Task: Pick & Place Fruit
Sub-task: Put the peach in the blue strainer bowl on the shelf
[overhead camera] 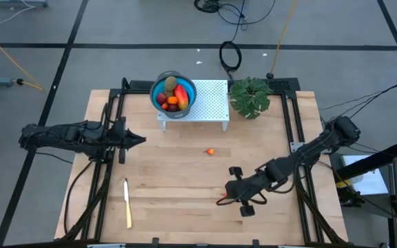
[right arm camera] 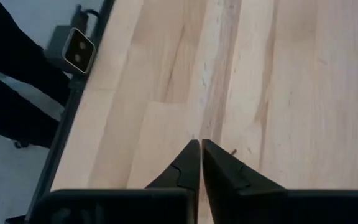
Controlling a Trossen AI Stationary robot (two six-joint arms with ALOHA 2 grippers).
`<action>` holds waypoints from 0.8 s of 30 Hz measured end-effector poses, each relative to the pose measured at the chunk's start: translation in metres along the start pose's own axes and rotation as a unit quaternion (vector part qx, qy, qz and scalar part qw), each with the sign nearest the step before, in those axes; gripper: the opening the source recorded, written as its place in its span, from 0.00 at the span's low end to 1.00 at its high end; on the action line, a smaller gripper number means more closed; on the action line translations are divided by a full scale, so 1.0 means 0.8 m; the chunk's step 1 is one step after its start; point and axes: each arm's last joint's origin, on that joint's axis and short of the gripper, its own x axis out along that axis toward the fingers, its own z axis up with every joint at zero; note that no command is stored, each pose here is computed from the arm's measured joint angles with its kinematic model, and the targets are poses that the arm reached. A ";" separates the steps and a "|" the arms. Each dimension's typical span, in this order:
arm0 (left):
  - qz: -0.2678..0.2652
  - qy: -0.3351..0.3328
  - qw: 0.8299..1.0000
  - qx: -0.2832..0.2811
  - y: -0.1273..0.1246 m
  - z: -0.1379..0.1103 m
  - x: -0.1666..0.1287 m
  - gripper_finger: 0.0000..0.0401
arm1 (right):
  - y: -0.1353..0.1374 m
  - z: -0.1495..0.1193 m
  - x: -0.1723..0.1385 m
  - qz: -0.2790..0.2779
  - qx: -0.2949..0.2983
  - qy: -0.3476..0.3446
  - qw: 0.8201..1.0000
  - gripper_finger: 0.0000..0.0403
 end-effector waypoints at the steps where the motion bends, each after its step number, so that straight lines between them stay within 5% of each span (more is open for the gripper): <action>1: 0.000 0.002 1.000 0.001 0.000 -0.001 -0.001 0.01 | 0.000 -0.001 0.003 -0.002 0.004 0.006 1.000 0.03; 17: -0.015 0.006 1.000 0.012 0.000 -0.002 -0.003 0.01 | -0.005 -0.019 0.010 0.008 0.065 0.053 0.996 0.44; 24: -0.015 0.005 1.000 0.007 0.000 -0.002 -0.003 0.04 | -0.013 -0.036 0.019 -0.005 0.066 0.070 0.995 0.53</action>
